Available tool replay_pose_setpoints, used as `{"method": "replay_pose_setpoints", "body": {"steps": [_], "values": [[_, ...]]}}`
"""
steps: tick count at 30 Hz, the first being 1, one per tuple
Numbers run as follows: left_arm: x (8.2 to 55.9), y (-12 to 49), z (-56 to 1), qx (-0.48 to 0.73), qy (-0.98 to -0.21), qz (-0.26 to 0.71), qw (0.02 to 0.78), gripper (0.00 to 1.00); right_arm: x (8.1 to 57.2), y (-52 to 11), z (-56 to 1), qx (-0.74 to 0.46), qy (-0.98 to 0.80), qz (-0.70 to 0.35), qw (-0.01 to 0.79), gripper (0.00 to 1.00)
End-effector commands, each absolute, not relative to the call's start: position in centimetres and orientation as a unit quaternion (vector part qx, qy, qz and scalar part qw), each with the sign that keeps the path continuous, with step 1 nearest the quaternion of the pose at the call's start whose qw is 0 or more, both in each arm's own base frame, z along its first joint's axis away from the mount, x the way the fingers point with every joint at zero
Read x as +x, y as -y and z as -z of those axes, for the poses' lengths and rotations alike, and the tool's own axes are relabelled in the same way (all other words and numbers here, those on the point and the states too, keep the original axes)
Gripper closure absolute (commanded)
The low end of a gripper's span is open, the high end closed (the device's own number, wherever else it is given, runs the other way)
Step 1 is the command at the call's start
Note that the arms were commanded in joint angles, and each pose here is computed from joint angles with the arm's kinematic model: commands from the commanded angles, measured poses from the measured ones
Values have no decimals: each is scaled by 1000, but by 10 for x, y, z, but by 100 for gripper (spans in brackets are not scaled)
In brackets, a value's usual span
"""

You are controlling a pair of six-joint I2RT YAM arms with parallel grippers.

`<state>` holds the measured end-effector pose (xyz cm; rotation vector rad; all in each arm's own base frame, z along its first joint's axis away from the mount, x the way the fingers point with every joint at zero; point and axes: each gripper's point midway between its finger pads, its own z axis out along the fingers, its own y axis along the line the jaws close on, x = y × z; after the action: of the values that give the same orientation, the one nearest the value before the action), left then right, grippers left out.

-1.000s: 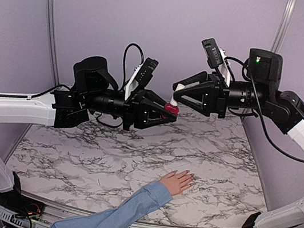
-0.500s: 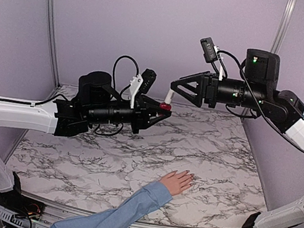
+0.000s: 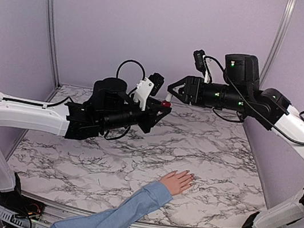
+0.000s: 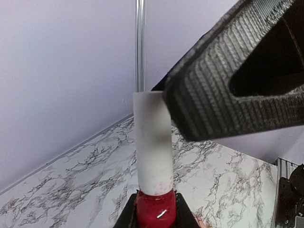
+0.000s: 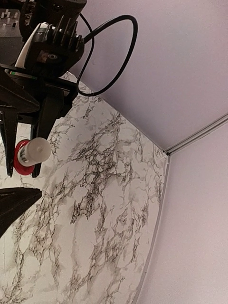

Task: Paint the nails
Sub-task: Unscrew the nail polish bottle cap from the nail polish bottle.

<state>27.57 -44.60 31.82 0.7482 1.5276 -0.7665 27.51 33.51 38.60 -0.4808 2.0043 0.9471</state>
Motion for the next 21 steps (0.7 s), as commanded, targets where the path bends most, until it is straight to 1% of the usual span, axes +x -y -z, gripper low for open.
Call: {"method": "replay_pose_setpoints", "body": {"steps": [1, 12, 14, 17, 21], "values": [[286, 451, -331, 312, -655, 288, 625, 100, 282, -333, -395, -156, -806, -371, 433, 50], [290, 454, -323, 319, -664, 238, 633, 100, 284, -337, -386, -134, -812, -384, 420, 72], [290, 454, -323, 320, -665, 235, 633, 100, 284, -338, -384, -135, -812, -384, 417, 75], [289, 455, -325, 321, -663, 235, 633, 100, 283, -341, -383, -138, -812, -387, 414, 83], [285, 456, -329, 326, -658, 245, 632, 100, 281, -342, -389, -151, -804, -393, 421, 89]]}}
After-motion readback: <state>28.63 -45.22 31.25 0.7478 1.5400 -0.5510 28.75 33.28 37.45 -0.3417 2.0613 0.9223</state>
